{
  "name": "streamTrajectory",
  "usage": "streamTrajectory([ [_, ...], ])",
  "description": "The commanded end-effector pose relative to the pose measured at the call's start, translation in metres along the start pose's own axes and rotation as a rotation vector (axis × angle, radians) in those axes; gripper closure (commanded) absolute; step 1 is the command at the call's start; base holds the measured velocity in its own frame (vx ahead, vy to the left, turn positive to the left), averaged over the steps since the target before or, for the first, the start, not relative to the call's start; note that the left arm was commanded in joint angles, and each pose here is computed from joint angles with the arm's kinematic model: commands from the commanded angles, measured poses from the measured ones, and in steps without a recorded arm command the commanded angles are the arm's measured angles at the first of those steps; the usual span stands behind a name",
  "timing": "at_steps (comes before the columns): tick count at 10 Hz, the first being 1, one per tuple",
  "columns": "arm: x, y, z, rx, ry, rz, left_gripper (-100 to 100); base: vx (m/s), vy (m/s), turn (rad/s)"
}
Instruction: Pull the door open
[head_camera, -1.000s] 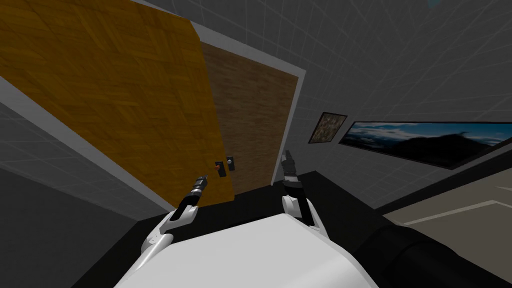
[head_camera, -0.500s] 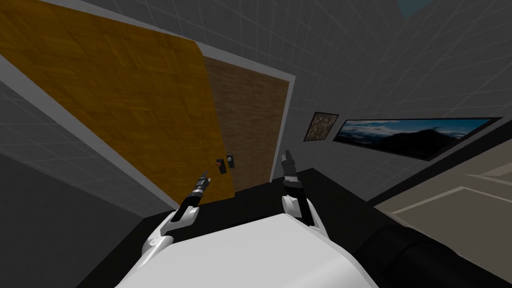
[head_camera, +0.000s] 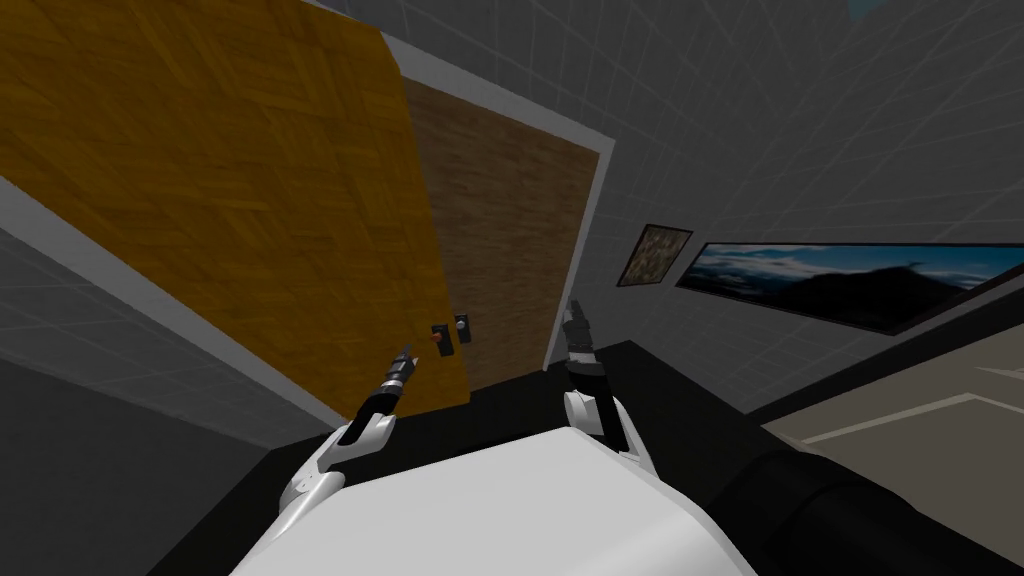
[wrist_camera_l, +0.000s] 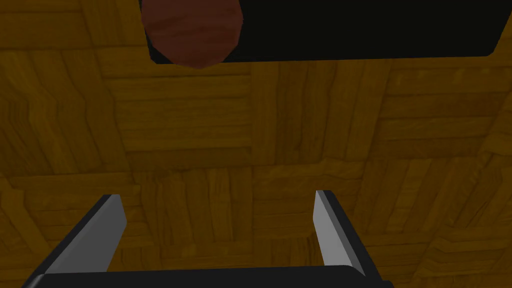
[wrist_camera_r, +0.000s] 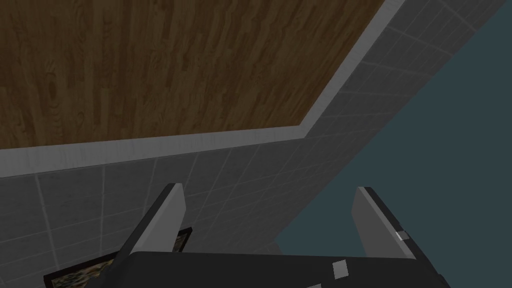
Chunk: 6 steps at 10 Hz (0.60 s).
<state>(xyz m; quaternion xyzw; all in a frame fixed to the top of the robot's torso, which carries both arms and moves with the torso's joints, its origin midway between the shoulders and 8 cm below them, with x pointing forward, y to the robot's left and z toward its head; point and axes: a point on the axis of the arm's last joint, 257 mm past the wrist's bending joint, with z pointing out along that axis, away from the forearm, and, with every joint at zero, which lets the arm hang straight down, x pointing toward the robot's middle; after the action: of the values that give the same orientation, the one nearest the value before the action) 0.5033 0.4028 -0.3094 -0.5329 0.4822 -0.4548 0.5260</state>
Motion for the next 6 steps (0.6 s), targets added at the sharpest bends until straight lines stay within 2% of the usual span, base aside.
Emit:
streamTrajectory([
  [1, 0.010, -0.005, 0.0050, 0.013, 0.014, -0.006, -100, 0.227, -0.044, -0.094],
  [2, 0.022, -0.012, 0.0100, 0.028, 0.030, -0.012, -100, 0.222, -0.065, -0.174],
  [3, 0.017, -0.008, 0.0061, 0.020, 0.021, -0.009, -100, 0.105, -0.032, -0.037],
  [4, 0.017, -0.008, 0.0061, 0.020, 0.021, -0.009, 100, -0.012, 0.003, 0.038],
  [6, 0.017, -0.008, 0.0061, 0.020, 0.021, -0.009, 100, -0.033, 0.013, -0.008],
])
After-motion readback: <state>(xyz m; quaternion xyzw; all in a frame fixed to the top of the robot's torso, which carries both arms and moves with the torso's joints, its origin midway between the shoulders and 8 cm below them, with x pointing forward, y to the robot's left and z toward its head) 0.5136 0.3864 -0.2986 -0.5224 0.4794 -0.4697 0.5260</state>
